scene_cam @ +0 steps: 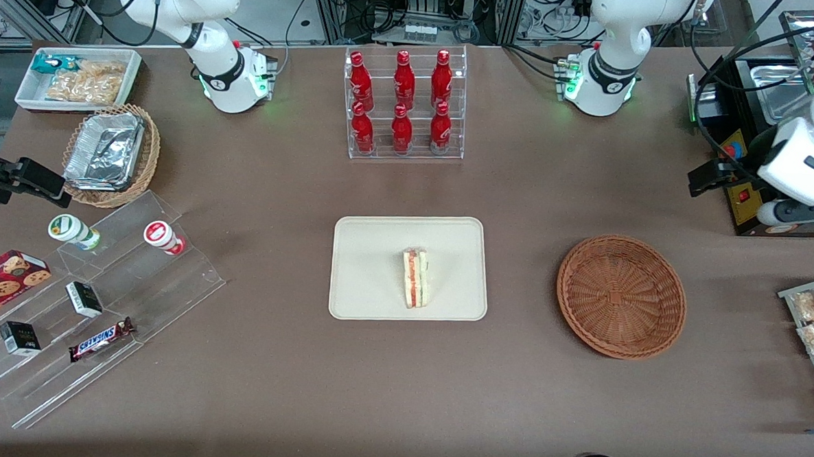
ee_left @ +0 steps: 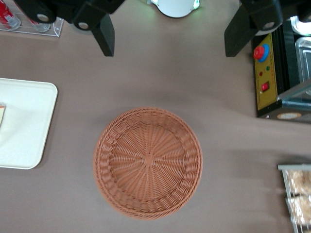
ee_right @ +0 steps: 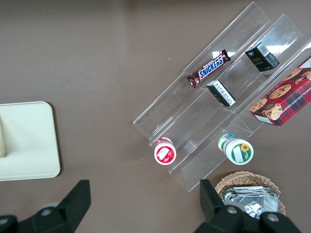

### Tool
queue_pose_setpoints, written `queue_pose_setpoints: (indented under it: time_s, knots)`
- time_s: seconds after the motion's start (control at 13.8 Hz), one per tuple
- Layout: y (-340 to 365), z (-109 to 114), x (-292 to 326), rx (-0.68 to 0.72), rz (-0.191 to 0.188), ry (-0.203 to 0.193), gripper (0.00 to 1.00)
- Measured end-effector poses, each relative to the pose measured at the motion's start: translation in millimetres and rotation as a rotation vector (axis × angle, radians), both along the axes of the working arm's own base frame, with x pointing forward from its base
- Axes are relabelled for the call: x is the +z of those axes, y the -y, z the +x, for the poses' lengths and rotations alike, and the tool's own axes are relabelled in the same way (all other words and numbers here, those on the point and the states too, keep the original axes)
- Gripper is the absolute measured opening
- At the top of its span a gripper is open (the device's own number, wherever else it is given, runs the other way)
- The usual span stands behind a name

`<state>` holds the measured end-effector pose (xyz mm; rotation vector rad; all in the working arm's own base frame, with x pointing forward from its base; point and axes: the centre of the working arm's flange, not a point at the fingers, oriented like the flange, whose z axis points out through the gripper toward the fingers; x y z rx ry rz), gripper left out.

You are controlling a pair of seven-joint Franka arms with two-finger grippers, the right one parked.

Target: Place sandwich from basket to tray

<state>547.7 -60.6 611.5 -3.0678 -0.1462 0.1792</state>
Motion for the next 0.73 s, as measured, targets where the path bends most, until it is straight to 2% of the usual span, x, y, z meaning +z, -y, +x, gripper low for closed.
queue_pose_setpoints:
  time_s: [0.73]
  knots:
    - [9.0, -1.5, -0.5, -0.014, -0.005, -0.005, 1.0]
